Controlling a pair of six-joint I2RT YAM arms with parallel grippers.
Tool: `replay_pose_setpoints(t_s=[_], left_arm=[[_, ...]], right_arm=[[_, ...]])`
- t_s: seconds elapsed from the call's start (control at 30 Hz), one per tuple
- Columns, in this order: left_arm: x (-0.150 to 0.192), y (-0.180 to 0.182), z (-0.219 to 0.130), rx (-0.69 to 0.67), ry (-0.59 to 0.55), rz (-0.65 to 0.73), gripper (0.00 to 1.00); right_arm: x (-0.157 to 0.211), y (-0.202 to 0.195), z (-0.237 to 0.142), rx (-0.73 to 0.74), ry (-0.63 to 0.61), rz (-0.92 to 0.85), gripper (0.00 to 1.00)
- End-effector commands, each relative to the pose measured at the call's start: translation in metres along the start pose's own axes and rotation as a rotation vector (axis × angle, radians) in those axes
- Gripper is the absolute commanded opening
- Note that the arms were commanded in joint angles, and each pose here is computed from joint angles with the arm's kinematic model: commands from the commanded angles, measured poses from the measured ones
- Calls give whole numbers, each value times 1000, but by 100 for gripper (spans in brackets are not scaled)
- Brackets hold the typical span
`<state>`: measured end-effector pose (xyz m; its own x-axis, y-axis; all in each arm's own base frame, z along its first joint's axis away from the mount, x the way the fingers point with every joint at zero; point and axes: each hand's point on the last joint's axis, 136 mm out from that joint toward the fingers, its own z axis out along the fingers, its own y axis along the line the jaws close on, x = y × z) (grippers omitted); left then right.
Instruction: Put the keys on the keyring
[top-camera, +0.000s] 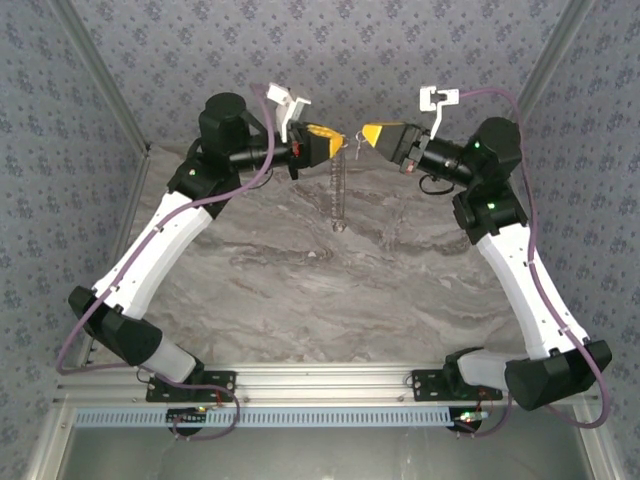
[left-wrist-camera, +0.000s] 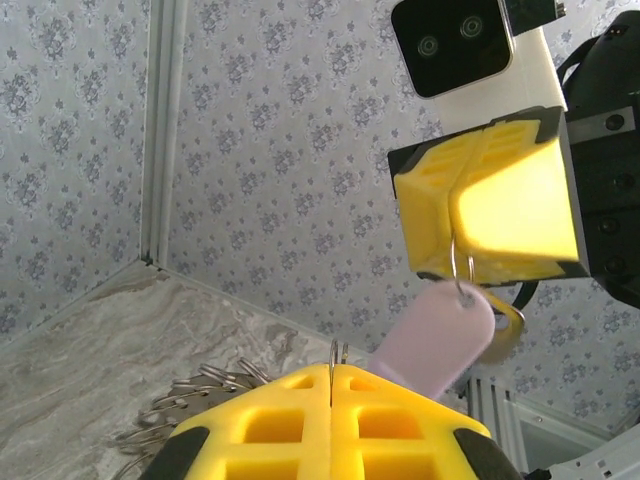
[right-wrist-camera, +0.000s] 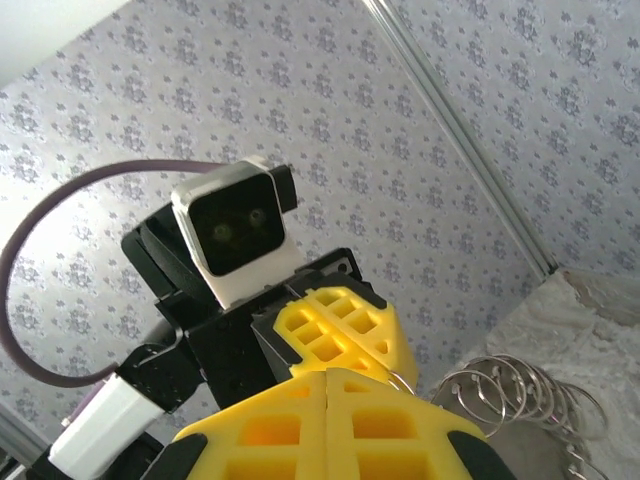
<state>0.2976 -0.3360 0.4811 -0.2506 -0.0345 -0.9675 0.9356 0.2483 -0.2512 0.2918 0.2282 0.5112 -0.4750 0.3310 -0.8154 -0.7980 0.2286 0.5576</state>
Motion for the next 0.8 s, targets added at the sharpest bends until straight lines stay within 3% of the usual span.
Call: replay_pose_setpoints(t_s=[0.0, 0.77], left_arm=[[-34, -26, -18, 0, -81, 107, 0], [-30, -44, -9, 38, -67, 94, 0]], right_arm=[[0, 10, -1, 21, 18, -72, 0], [1, 22, -2, 65, 4, -154, 0]])
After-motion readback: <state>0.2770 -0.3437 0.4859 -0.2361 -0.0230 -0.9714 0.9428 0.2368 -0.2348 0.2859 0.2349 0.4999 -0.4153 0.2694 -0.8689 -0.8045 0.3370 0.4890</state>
